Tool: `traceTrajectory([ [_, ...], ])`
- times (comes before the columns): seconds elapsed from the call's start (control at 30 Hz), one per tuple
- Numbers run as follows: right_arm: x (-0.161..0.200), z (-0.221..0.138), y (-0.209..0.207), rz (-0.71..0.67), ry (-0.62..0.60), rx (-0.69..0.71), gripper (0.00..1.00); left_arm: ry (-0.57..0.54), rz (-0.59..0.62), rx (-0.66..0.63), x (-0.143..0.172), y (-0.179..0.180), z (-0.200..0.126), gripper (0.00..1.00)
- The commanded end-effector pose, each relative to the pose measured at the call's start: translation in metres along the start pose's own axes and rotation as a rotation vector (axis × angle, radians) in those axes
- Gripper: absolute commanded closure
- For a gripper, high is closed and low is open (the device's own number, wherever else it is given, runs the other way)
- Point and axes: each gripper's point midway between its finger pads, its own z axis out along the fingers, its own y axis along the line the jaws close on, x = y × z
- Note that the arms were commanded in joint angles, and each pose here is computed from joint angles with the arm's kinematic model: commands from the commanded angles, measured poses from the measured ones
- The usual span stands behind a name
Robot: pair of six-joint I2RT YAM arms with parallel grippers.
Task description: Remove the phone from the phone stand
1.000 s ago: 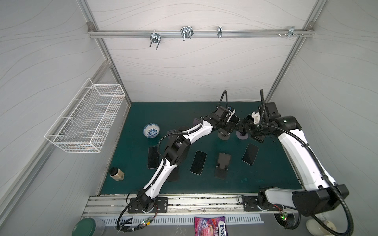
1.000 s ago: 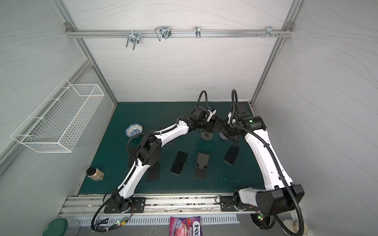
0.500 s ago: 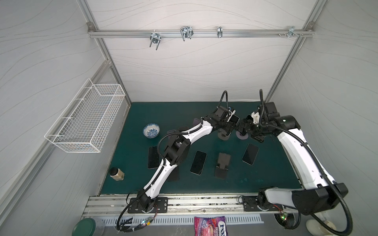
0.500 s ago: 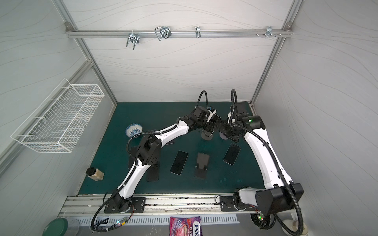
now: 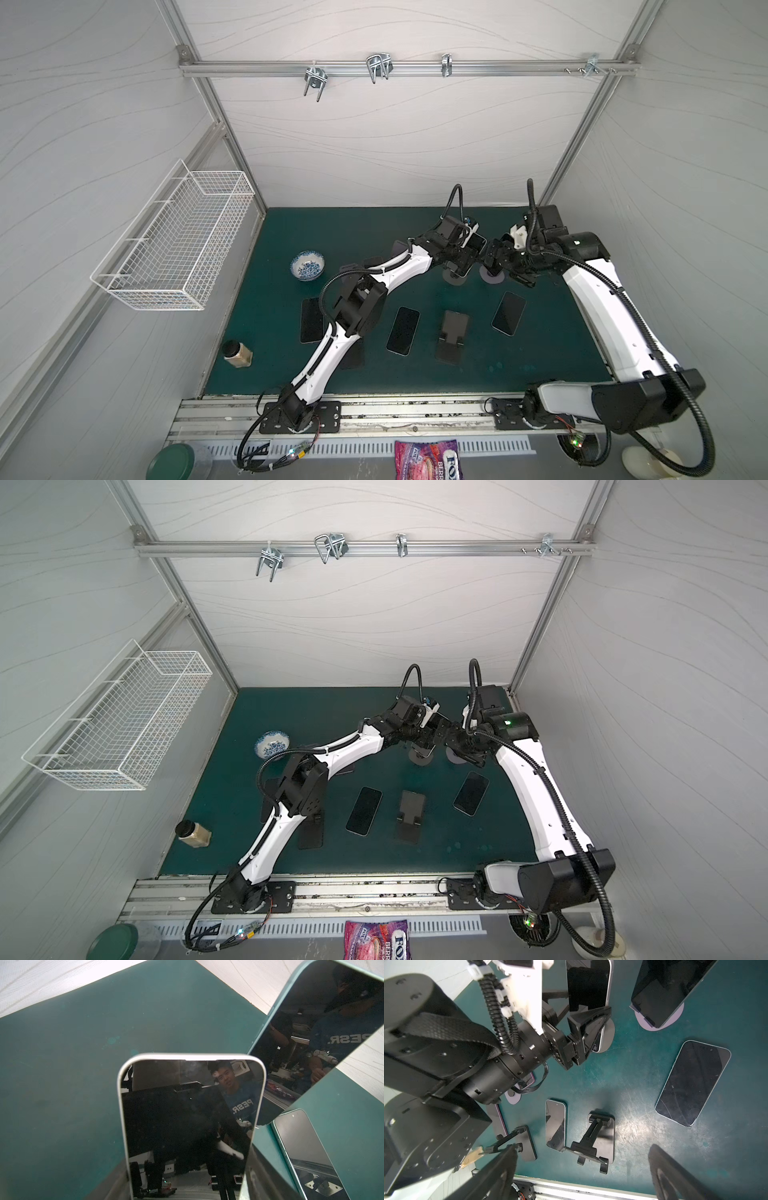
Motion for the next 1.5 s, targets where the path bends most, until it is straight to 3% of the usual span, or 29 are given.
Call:
traceTrajectory([
  [0.0,-0.001,-0.005,0.005,-0.007,0.000,-0.009,0.01,-0.112,0.049,0.009,-0.048,-0.015,-0.028,0.30],
  [0.57,-0.009,-0.009,0.018,0.002,-0.012,-0.053,0.01,-0.199,0.049,0.050,-0.082,-0.024,-0.056,0.30],
  [1.1,-0.032,-0.050,0.050,-0.016,-0.104,-0.152,0.02,-0.265,0.110,0.003,-0.128,-0.026,-0.130,0.30],
  [1.27,-0.036,-0.055,0.054,-0.018,-0.118,-0.163,0.03,-0.240,0.097,-0.034,-0.125,-0.022,-0.159,0.30],
  [1.47,-0.037,-0.057,0.059,-0.016,-0.117,-0.182,0.03,-0.187,0.054,-0.071,-0.096,-0.018,-0.180,0.31],
])
